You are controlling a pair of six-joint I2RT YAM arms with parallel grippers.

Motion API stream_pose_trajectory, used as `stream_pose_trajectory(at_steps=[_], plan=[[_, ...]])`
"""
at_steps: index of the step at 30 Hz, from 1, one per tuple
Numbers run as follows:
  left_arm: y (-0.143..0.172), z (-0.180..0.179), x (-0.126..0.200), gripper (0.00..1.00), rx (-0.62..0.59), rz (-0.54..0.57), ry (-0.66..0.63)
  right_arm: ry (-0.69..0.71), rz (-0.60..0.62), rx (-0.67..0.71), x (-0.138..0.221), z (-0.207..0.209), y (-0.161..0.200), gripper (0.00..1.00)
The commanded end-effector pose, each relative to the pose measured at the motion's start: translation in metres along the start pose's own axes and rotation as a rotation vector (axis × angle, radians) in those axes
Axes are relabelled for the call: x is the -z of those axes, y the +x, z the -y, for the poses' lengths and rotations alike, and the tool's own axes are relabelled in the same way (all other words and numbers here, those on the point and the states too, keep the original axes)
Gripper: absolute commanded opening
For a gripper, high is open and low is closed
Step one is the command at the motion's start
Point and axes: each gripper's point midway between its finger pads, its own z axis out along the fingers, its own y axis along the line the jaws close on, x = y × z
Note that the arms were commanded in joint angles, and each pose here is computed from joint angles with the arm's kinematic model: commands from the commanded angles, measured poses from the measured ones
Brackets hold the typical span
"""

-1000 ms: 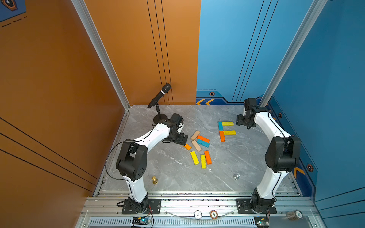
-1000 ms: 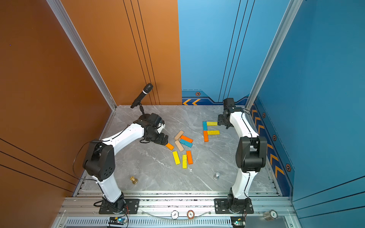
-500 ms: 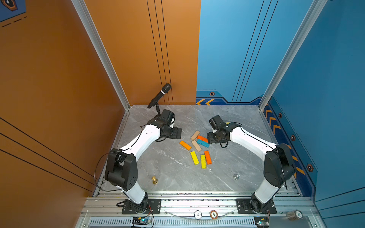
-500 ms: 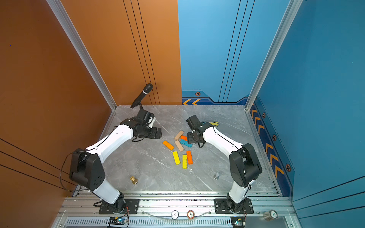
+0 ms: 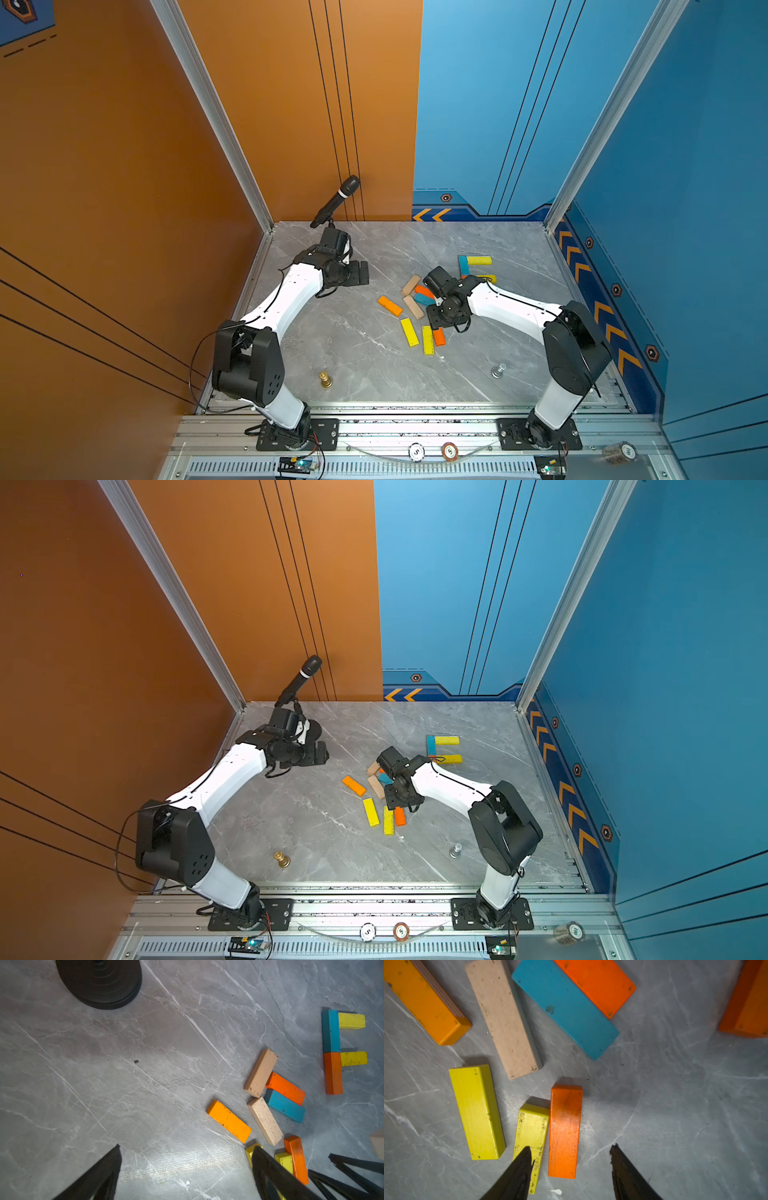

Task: Assemble the number 6 with building blocks
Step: Pick up the building block from the center of the board.

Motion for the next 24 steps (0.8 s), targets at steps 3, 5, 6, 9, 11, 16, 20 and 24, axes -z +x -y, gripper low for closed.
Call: stream_pose_trajectory(at_steps=[3,5,6,9,11,16,20,24], plan=[[-0.003,-0.001,0.007,0.98,0.028,0.02,0.027,0.015,-0.081,0.014,-0.012,-0.003,0.028,0.58],[-0.003,-0.002,0.007,0.98,0.031,0.019,0.027,0.018,-0.092,0.017,-0.015,-0.002,0.031,0.57],[-0.004,-0.002,0.008,0.98,0.032,0.021,0.027,0.018,-0.097,0.019,-0.016,-0.002,0.033,0.57],[-0.004,-0.004,0.008,0.98,0.034,0.024,0.025,0.022,-0.107,0.027,-0.02,-0.002,0.036,0.54],[-0.004,-0.004,0.008,0.98,0.035,0.024,0.025,0.03,-0.112,0.03,-0.022,-0.001,0.038,0.53],[-0.004,-0.003,0.008,0.98,0.034,0.023,0.03,0.042,-0.125,0.032,-0.028,0.002,0.04,0.5],[-0.004,-0.003,0.008,0.98,0.035,0.024,0.032,0.051,-0.128,0.031,-0.032,0.004,0.04,0.48],[-0.004,-0.003,0.008,0.98,0.037,0.023,0.037,0.055,-0.126,0.026,-0.035,0.005,0.037,0.46]])
